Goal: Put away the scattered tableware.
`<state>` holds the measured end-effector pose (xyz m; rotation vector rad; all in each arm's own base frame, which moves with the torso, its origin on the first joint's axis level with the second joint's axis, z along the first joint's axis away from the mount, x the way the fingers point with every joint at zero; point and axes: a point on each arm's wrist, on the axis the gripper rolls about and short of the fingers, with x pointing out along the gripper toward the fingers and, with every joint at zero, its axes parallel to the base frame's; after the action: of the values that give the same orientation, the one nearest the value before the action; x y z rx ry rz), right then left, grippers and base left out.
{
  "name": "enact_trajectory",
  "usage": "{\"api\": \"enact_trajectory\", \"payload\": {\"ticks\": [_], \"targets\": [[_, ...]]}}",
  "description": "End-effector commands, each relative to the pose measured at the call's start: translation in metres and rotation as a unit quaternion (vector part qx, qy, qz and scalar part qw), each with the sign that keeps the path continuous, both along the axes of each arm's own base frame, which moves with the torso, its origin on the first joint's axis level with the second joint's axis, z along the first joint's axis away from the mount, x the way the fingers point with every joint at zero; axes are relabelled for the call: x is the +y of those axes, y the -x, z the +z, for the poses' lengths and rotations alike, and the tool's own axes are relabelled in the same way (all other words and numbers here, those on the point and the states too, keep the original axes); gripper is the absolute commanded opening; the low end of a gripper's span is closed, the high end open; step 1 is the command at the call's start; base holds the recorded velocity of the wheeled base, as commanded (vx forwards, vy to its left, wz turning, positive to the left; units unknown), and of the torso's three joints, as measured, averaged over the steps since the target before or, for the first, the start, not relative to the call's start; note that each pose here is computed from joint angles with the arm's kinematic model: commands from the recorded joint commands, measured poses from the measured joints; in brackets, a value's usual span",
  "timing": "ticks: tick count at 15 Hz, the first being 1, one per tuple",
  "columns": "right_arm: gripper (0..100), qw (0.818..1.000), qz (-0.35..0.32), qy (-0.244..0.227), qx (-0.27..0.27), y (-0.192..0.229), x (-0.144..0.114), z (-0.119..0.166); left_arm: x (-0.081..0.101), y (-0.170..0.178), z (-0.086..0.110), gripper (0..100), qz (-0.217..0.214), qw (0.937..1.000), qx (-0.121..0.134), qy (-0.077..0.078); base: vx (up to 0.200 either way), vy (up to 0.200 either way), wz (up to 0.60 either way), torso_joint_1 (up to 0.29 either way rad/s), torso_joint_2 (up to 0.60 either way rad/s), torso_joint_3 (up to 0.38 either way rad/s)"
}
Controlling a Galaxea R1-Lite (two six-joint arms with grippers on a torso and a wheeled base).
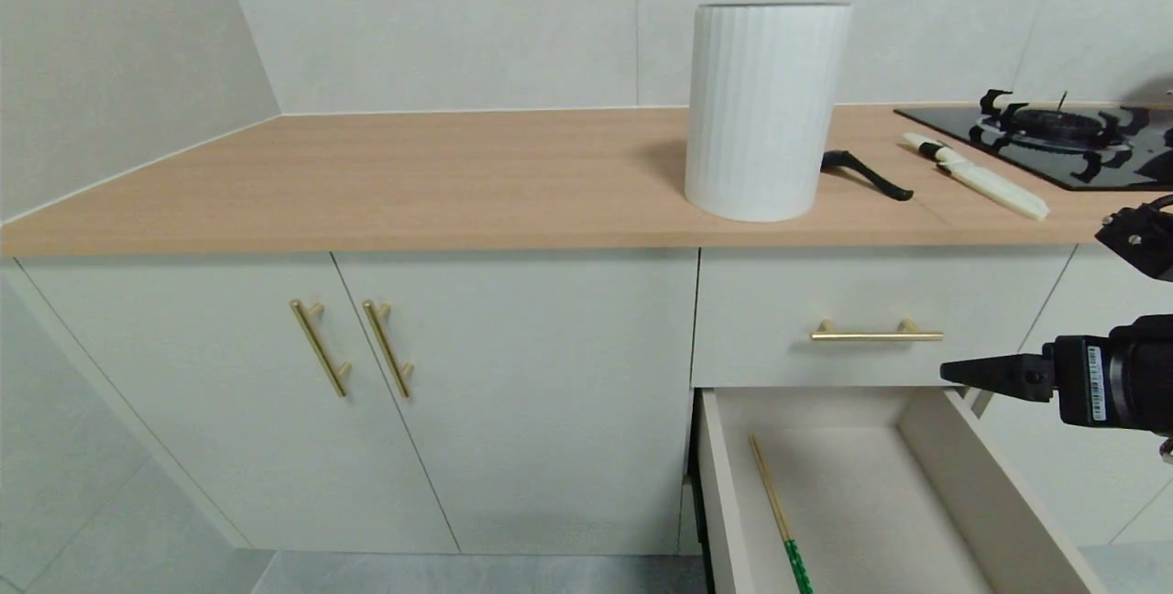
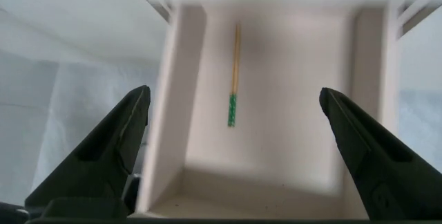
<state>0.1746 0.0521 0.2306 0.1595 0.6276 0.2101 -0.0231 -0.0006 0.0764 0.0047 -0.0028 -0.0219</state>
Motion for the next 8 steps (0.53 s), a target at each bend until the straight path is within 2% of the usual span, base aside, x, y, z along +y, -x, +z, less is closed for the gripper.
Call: {"api": "enact_trajectory", "payload": {"ticks": [1, 8], "targets": [[100, 1.0, 0.0, 0.001, 0.003, 0.0, -0.0001, -0.0018, 0.0, 0.0, -0.0002, 100, 0.0, 1.0, 0.001, 0.0, 0.0, 0.0, 0.0, 0.124, -0.59, -0.3], [100, 1.0, 0.002, 0.004, 0.006, -0.0009, 0.0002, -0.0035, 0.0, 0.0, -0.0002, 100, 0.0, 1.0, 0.001, 0.0, 0.0, 0.0, 0.0, 0.157, -0.48, -0.297]]}}
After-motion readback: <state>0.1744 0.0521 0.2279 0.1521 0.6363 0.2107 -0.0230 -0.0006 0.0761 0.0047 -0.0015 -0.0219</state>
